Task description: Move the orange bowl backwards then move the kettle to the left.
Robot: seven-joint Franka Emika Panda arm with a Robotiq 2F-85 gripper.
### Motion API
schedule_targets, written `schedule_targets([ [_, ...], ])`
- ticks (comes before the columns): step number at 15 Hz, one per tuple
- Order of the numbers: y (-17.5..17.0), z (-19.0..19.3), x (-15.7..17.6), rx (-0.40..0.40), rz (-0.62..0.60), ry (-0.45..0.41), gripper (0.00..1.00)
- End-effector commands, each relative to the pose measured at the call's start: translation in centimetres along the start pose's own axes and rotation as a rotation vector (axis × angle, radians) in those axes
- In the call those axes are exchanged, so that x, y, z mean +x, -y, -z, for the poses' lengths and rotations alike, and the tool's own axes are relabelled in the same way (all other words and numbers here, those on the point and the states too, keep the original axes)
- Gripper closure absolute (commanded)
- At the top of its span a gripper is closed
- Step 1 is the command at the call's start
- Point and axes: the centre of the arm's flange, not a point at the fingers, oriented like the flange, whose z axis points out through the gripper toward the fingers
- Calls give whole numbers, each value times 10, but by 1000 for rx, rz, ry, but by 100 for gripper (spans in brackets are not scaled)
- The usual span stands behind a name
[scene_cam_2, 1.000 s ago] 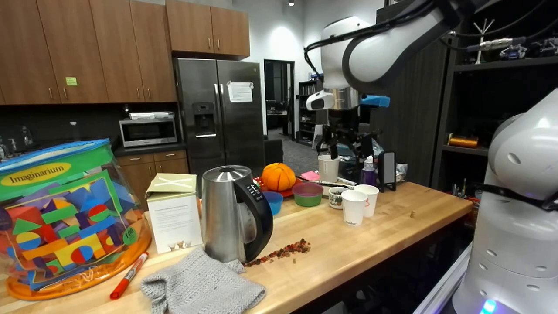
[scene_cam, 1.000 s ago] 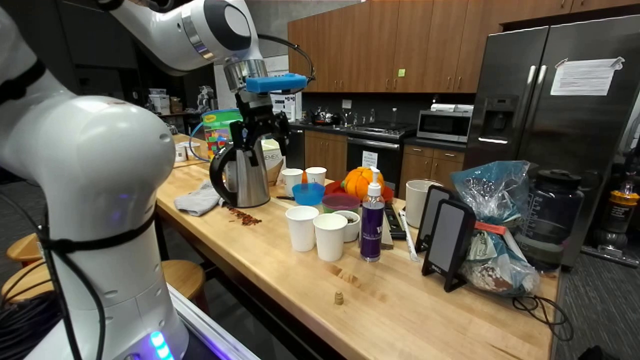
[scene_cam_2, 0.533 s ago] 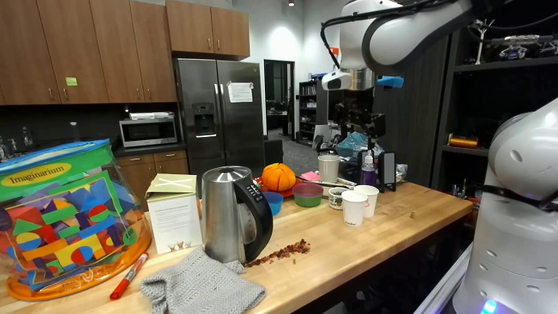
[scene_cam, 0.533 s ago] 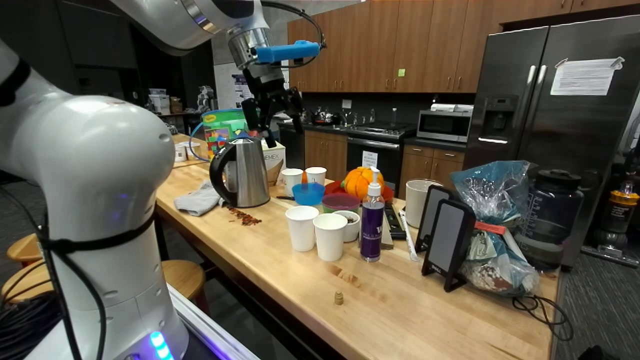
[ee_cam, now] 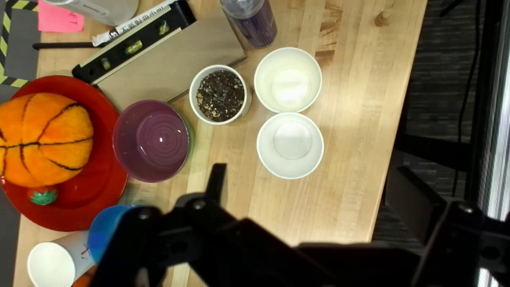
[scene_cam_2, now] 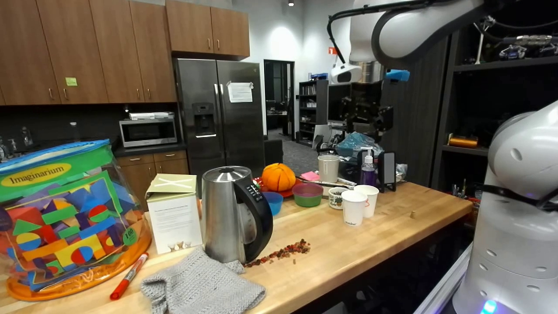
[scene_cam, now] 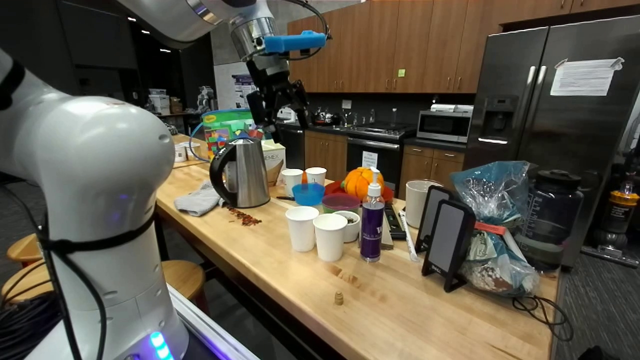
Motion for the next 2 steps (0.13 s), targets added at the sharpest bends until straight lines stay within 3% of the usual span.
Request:
schedule_targets([
  [1, 0, 0, 0, 0, 0, 0, 0],
  [2, 0, 0, 0, 0, 0, 0, 0],
])
